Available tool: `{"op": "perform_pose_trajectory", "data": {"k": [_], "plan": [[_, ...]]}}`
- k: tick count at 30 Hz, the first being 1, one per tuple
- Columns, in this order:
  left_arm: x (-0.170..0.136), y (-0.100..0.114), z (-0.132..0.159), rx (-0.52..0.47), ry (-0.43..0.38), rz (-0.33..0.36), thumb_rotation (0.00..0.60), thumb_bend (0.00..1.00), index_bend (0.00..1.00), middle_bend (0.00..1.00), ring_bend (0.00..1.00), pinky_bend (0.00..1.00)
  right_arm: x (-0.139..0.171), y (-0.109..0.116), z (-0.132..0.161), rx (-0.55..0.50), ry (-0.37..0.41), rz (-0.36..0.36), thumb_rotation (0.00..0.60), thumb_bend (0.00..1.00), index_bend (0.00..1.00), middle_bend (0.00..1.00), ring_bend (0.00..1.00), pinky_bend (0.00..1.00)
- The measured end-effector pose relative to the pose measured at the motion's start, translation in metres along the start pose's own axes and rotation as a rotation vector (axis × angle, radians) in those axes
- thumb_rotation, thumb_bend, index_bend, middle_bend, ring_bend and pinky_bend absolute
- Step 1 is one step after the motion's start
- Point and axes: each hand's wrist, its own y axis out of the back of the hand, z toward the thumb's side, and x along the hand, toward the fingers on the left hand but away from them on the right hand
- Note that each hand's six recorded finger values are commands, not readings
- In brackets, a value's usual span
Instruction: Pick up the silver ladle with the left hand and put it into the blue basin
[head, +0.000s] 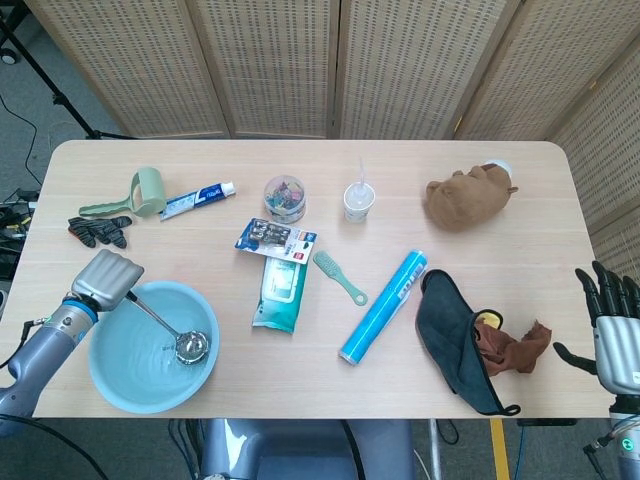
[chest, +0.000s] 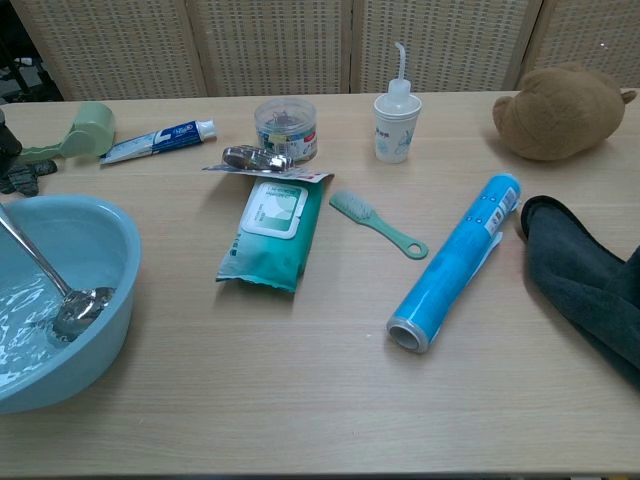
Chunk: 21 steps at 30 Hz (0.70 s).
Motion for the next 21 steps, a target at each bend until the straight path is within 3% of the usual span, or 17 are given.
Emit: {"op": "perform_pose_trajectory", "data": {"k": [9, 21], "plan": [[-0.005, 0.012, 0.000, -0.068, -0.026, 0.068, 0.600, 0.68, 0.91, 1.00, 0.99, 1.00, 0.001, -0.001, 0.001, 0.000, 0.004, 0.005, 0.600, 0.00, 0.00, 0.00, 0.00, 0.00], [-0.048, 0.037, -0.032, -0.084, -0.025, 0.145, 0.600, 0.68, 0.91, 1.00, 0.99, 1.00, 0.002, -0.008, 0.006, 0.019, 0.013, 0.020, 0.600, 0.00, 0.00, 0.00, 0.00, 0.00]]}}
